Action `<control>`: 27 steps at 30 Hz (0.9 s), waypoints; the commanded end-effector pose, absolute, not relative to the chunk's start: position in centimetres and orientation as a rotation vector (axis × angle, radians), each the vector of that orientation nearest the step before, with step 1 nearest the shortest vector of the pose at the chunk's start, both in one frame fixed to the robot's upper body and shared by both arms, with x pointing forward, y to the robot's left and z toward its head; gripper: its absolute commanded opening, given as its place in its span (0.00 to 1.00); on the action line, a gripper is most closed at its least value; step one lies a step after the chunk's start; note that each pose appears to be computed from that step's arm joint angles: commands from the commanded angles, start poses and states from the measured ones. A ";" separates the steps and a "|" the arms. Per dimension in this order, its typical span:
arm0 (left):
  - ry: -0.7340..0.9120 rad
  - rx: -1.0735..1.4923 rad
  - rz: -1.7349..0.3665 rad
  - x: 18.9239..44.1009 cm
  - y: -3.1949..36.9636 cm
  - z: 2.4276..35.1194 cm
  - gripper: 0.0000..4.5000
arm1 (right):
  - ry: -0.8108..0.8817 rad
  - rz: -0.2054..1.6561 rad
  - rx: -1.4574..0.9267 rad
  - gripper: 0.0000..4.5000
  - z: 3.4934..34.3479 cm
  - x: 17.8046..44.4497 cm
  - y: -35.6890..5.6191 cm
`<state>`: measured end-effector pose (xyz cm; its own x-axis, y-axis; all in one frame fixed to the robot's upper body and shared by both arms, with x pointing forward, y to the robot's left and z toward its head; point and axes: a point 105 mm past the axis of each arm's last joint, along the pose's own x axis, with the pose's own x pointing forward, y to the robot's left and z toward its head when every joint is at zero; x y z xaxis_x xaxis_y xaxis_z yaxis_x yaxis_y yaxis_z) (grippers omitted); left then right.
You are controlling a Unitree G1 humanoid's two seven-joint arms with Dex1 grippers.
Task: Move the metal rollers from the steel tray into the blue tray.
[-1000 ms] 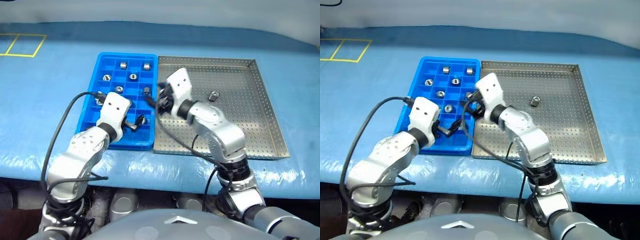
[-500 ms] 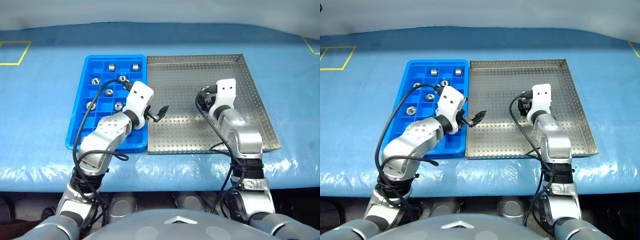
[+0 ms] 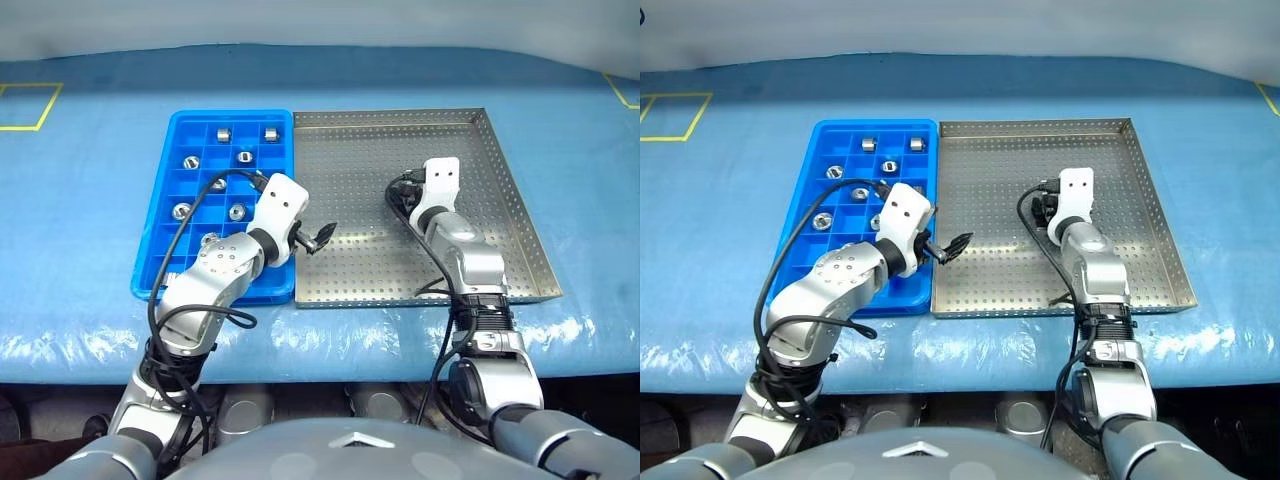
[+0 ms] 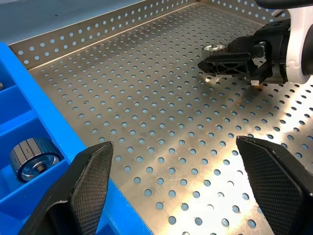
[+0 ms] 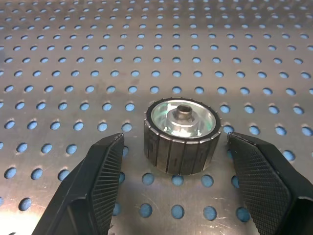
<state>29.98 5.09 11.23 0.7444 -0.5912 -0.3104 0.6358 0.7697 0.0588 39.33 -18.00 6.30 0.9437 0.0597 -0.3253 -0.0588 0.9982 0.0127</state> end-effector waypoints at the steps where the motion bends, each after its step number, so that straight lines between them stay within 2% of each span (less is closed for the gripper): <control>1: 0.233 0.171 -0.699 29.6 4.7 12.4 0.98 | 0.270 0.050 0.010 0.66 7.8 40.0 -18.6; 4: 0.238 0.174 -0.706 29.6 4.7 12.3 0.98 | 0.261 0.047 0.003 0.44 7.9 40.0 -18.9; 5: 0.239 0.176 -0.708 29.6 4.6 12.3 0.98 | 0.259 0.044 0.008 0.40 8.0 40.0 -18.9; 12: 0.236 0.183 -0.740 29.4 4.1 12.3 0.98 | 0.240 0.034 0.018 0.38 8.3 39.6 -19.4; 14: 0.219 0.177 -0.735 29.5 4.4 12.8 0.98 | 0.201 0.080 0.007 0.38 9.4 38.9 -18.5; 18: 0.189 0.196 -0.697 29.1 6.1 13.8 0.98 | 0.198 0.352 -0.030 0.38 11.1 35.9 -14.4; 22: 0.199 0.269 -0.551 28.4 9.5 14.2 0.98 | 0.199 0.612 -0.084 0.38 12.8 32.1 -10.1; 27: 0.188 0.292 -0.381 28.0 12.9 15.5 0.98 | 0.168 0.824 -0.047 0.38 14.7 29.1 -4.7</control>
<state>28.12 11.95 13.88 0.8735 -0.3902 -0.2911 0.4568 0.8638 0.2126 30.22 -6.62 13.21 0.7174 0.6645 -0.2094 -0.6744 0.7377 0.0307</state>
